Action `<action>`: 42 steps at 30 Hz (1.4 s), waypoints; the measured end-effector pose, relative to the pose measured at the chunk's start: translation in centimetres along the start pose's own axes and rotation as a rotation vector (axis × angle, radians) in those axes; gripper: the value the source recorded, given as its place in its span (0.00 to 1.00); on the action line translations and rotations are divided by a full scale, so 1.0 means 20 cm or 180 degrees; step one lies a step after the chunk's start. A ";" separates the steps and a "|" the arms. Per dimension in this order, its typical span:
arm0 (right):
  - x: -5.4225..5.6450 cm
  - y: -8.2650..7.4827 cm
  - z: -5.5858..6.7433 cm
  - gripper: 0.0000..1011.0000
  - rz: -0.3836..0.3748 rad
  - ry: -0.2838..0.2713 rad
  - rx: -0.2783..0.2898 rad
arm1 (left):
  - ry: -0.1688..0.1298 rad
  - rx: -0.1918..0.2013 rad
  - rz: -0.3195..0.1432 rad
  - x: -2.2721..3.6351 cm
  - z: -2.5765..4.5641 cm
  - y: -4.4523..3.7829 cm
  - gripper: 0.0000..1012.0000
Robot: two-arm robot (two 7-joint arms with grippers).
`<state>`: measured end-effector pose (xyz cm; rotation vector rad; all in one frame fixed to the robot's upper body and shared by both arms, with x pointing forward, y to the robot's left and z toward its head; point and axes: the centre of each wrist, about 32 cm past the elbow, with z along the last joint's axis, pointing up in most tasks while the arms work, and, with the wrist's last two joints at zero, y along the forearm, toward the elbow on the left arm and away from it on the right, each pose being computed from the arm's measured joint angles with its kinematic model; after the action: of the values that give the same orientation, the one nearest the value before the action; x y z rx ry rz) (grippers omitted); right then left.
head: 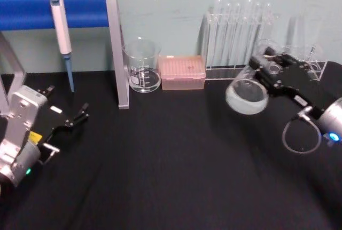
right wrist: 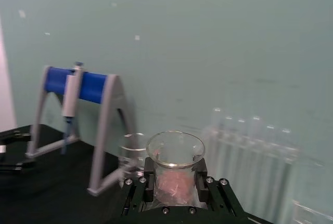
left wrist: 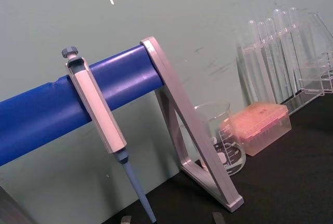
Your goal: Grasp the erlenmeyer flask with one hand, shake it three times, then place it back.
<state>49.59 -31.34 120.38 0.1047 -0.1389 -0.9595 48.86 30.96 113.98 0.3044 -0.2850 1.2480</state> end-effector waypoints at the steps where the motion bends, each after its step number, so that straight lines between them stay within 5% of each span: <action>1: 0.00 -0.01 0.00 0.44 -0.0040 -0.0007 -0.0006 | 0.0000 0.0000 0.0000 0.000 0.000 0.000 0.99; 16: 0.03 -0.07 0.01 0.44 -0.0258 -0.0069 -0.0036 | 0.0000 0.0000 0.0000 0.000 0.000 0.000 0.99; 42: -0.13 0.16 0.00 0.44 0.0984 0.0080 0.0061 | 0.0000 0.0000 0.0000 0.000 0.000 0.000 0.99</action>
<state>50.68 -27.42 120.69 0.1092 -0.1365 -0.6484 48.86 30.97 113.98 0.3044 -0.2850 1.2480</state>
